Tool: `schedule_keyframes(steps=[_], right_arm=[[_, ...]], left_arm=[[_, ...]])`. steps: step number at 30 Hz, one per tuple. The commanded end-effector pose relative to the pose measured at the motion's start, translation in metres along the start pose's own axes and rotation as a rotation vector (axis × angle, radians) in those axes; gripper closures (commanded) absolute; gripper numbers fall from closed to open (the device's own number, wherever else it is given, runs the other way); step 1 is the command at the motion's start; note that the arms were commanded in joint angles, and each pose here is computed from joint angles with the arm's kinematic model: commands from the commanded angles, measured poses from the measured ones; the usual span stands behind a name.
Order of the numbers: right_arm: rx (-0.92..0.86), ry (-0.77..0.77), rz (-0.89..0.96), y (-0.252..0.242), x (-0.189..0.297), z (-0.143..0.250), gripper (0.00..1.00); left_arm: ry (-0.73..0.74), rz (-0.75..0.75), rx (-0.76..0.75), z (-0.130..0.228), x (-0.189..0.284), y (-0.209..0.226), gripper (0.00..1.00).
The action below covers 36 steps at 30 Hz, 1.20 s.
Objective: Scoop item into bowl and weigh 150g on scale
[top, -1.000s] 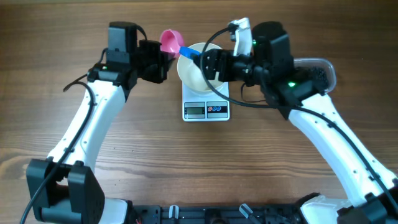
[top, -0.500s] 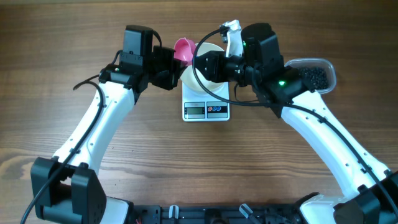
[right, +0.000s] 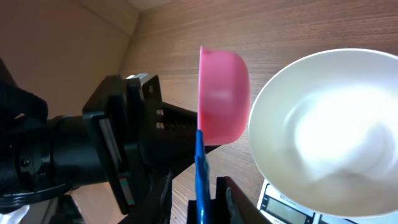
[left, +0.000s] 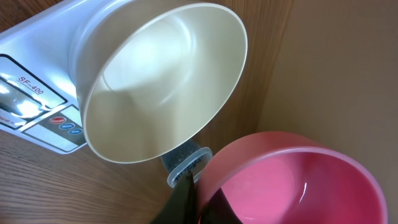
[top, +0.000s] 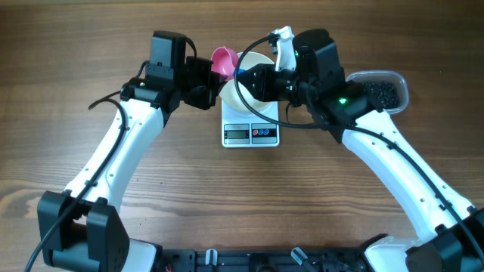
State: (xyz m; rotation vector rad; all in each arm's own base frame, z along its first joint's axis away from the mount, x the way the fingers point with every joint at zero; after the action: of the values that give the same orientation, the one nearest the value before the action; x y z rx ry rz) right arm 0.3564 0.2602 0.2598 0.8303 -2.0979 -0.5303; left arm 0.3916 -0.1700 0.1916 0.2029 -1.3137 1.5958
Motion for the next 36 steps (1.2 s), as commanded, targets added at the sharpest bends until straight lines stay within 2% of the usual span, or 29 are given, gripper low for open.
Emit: schedule_keyframes(steps=[1,9,12,17,18,21,25,26,33,36], right_arm=[[0.002,-0.007,0.027,-0.005,-0.004,-0.002,0.77],[0.001,-0.010,0.033,-0.005,-0.004,-0.002,0.91],[0.001,-0.011,0.034,-0.006,-0.004,-0.002,0.96],[0.000,-0.015,0.040,-0.007,-0.004,-0.003,0.96],[0.000,-0.017,0.041,-0.007,-0.004,-0.004,0.96],[-0.001,-0.033,0.070,-0.011,-0.003,-0.006,0.96],[0.004,-0.062,0.112,-0.021,-0.001,-0.013,0.96],[0.000,-0.067,0.119,-0.025,0.001,-0.015,0.96],[-0.045,-0.119,0.133,-0.066,0.033,-0.042,0.96],[-0.043,-0.167,0.117,-0.079,0.061,-0.058,0.96]], left_arm=[[-0.008,0.015,-0.020,0.001,0.004,-0.005,0.96],[-0.008,0.015,-0.019,0.001,0.004,-0.005,0.96],[-0.008,0.016,-0.019,0.001,0.004,-0.006,0.89],[-0.008,0.015,-0.020,0.001,0.004,-0.005,0.61],[-0.009,0.016,-0.020,0.001,0.004,-0.005,0.50],[-0.008,0.017,-0.043,0.001,0.004,-0.006,0.28],[-0.008,0.054,-0.205,0.002,0.004,-0.015,0.02],[-0.010,0.063,-0.256,0.002,0.005,-0.017,0.00],[-0.053,0.097,-0.606,-0.008,0.019,-0.026,0.00],[-0.078,0.118,-0.819,-0.005,0.030,-0.032,0.00]])
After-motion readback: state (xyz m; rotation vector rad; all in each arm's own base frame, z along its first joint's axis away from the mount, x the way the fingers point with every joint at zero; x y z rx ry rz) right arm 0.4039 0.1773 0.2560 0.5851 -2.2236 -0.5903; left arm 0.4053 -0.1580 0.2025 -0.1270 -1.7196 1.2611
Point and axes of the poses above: each gripper's point midway between its finger pads, its own x axis back along the fingers, its own y axis along the line the jaws close on, z = x × y, the point moved 2 cm from there along x, back along the fingers, and after that the axes turned 2 degrees about x, right-handed, at the moved point
